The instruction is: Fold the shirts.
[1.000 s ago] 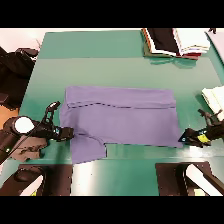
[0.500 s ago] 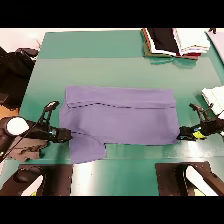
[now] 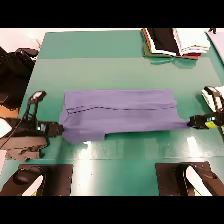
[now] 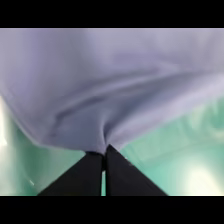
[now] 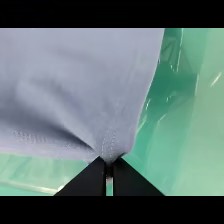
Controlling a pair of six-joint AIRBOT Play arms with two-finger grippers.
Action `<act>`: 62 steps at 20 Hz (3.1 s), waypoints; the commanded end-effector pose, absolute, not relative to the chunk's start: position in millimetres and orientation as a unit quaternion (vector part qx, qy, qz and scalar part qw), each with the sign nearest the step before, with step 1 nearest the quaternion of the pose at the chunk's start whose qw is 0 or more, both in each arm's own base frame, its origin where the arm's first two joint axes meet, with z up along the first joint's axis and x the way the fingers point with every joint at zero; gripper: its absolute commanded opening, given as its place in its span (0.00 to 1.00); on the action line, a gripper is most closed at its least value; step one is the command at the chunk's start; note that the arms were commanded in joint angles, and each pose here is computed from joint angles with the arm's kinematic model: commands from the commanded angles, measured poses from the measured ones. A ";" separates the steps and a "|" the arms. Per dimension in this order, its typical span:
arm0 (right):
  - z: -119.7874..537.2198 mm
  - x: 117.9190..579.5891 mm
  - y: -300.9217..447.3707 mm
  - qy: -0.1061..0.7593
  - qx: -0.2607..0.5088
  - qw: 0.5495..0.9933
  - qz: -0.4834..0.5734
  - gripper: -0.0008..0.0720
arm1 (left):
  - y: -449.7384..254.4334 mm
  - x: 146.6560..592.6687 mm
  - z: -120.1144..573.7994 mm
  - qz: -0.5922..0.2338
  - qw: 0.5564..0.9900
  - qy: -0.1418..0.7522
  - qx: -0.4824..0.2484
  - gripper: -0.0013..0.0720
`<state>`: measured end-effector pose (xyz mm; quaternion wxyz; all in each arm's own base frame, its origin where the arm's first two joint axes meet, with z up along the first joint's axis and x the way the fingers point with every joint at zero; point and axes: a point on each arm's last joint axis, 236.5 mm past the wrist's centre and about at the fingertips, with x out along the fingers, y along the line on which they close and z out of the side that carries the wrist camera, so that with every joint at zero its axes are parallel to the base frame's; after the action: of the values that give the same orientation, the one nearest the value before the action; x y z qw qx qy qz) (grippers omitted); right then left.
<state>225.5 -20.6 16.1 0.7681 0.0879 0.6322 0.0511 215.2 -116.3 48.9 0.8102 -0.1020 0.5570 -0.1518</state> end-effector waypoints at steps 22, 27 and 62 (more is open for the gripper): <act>12.0 424.2 -27.7 0.591 0.196 0.772 0.127 0.74 | -107.3 439.5 56.6 -0.097 0.874 0.466 -0.096 0.75; -40.9 368.6 -56.7 0.621 0.295 0.717 0.116 0.81 | -126.3 430.9 57.8 -0.123 0.858 0.480 -0.134 0.06; 238.2 394.7 235.8 0.366 0.092 0.810 0.448 0.03 | -328.2 439.3 -33.1 -0.276 0.773 0.563 -0.098 0.05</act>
<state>401.9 215.3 232.5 0.8155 0.1001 0.3733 0.4308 429.4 -343.9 -54.1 0.7689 -0.0980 0.5671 -0.2784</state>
